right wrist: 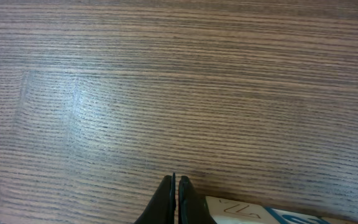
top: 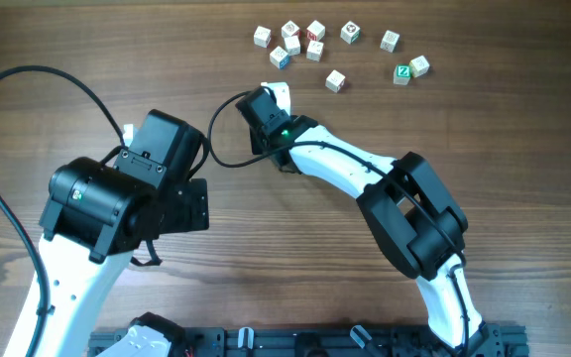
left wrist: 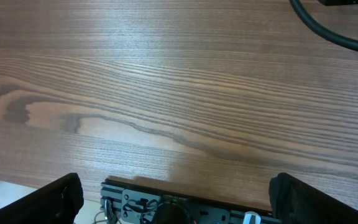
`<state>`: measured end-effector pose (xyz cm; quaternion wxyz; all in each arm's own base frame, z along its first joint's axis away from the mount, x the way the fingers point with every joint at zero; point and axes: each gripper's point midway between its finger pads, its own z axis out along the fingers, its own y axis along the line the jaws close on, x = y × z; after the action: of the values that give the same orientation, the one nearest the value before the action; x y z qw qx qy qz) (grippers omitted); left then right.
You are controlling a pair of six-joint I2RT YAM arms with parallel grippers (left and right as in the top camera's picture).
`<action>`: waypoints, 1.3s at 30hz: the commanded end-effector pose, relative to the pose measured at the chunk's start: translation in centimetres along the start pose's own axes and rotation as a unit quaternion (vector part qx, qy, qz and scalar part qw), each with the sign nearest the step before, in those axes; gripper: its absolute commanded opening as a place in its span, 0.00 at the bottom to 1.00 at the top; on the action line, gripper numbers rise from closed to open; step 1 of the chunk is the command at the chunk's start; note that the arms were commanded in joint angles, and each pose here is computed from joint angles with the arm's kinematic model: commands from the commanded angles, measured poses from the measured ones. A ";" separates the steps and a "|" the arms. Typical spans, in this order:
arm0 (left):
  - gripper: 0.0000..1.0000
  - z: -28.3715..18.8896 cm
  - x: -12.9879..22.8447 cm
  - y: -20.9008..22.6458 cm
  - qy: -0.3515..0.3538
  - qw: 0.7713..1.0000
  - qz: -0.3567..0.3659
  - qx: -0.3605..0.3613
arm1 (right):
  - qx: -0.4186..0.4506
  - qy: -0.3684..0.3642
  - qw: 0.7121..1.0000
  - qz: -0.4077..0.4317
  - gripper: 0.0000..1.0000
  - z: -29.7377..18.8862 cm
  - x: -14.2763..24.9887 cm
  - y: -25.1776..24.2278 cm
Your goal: Form a horizontal line
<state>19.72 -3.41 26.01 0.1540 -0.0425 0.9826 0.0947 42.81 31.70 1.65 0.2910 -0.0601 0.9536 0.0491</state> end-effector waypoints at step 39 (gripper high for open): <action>1.00 -0.1 0.0 0.3 -0.005 1.000 -0.003 -0.003 | -0.032 -0.154 0.979 0.132 0.05 -31.3 -8.2 -7.9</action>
<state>19.70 -3.41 26.01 0.1535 -0.0424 0.9827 0.0947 34.04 23.58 29.03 0.3893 0.0209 0.9087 0.1492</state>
